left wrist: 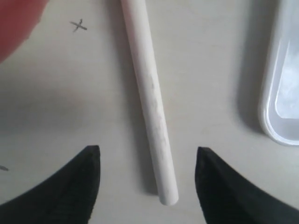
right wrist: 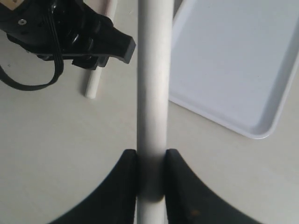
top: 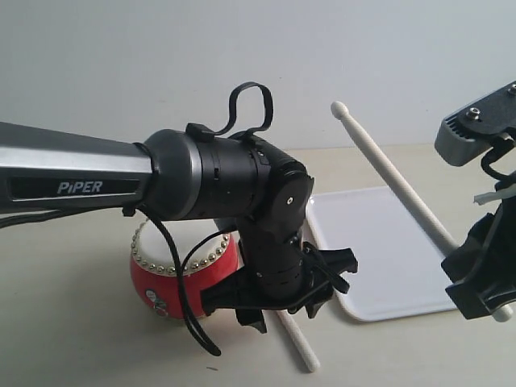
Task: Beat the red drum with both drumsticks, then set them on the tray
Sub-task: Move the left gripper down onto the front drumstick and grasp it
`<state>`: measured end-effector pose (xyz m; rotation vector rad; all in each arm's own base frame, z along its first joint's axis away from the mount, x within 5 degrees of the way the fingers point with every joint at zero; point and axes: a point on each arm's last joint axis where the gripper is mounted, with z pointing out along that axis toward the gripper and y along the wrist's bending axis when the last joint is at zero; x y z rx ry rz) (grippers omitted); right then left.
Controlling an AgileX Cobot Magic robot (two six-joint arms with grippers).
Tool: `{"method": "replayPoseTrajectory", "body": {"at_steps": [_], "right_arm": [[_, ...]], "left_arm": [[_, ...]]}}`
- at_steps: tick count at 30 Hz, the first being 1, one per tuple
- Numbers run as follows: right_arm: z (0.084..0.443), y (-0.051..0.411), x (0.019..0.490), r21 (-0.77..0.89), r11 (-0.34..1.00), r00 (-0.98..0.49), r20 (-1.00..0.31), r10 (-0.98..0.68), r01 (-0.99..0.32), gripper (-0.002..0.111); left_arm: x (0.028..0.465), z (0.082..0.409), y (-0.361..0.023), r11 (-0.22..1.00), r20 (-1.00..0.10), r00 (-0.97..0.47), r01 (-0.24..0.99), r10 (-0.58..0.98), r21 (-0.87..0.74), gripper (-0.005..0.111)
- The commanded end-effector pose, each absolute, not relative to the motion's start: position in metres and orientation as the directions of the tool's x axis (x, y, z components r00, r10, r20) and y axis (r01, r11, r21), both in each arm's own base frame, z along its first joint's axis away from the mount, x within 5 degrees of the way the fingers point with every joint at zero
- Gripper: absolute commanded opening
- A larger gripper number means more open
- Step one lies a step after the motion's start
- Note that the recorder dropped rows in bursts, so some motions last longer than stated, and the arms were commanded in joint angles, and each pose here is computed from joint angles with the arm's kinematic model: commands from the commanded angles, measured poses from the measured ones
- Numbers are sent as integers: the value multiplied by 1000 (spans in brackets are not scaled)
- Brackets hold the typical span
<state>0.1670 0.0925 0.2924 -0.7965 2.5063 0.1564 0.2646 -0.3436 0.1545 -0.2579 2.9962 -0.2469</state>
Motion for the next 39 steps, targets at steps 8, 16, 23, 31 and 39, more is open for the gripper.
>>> {"method": "replayPoseTrajectory", "body": {"at_steps": [8,16,23,31,39], "right_arm": [[294,92,167,-46,821,-691,-514,-508,-570,0],[294,92,167,-51,815,-686,-512,-517,-577,0],[294,92,167,-51,815,-686,-512,-517,-577,0],[294,92,167,-54,812,-683,-512,-522,-580,0],[294,92,167,-54,812,-683,-512,-522,-580,0]], "left_arm": [[267,152,-346,965,-110,-975,-171,-195,-198,58],[267,138,-351,930,-63,-945,-300,-320,-214,58],[270,139,-353,900,-64,-923,-352,-379,-258,58],[269,137,-349,913,-70,-928,-344,-366,-220,58],[269,127,-349,919,-66,-930,-343,-361,-194,58]]}}
